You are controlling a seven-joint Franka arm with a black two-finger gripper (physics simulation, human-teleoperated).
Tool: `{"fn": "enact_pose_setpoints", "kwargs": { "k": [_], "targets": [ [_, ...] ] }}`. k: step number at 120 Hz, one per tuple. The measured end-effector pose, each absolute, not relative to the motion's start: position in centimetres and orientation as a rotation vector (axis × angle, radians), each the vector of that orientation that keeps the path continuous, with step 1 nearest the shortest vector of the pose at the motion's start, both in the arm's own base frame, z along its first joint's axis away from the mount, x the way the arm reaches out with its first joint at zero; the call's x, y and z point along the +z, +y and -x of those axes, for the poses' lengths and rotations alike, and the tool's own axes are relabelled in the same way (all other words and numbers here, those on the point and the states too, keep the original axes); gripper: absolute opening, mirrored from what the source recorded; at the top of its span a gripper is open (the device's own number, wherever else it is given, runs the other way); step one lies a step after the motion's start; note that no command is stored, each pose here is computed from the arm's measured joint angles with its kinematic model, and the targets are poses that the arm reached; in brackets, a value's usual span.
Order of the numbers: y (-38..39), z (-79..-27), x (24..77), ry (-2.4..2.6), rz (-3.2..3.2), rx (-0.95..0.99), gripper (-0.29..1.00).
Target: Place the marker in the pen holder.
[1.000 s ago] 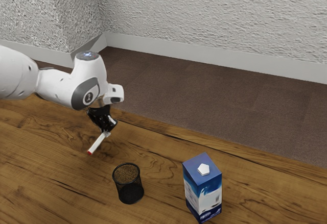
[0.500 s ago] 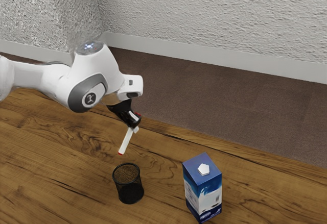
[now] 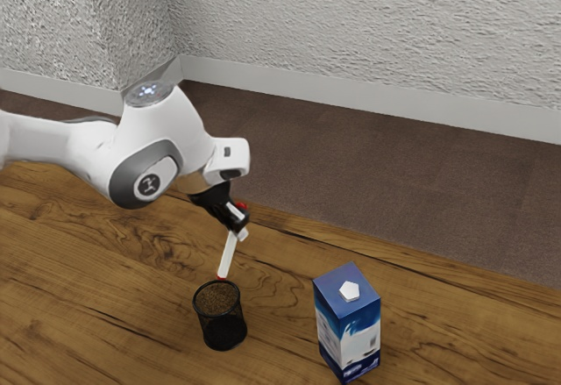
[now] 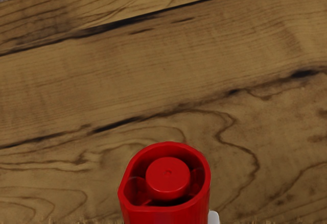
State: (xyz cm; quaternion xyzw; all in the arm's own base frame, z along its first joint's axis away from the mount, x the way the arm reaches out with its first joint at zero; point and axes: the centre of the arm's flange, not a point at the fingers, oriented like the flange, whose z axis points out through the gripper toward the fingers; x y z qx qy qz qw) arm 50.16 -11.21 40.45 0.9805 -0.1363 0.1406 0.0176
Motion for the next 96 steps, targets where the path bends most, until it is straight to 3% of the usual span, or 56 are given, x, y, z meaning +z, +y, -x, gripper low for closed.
{"fn": "enact_pose_setpoints", "kwargs": {
  "k": [42,96],
  "targets": [
    [-11.1,-48.0,40.2,-0.386,-3.028,0.412,-0.07],
    [-11.5,-44.9,35.0,-0.366,-3.056,0.238,-0.01]
  ]
}}
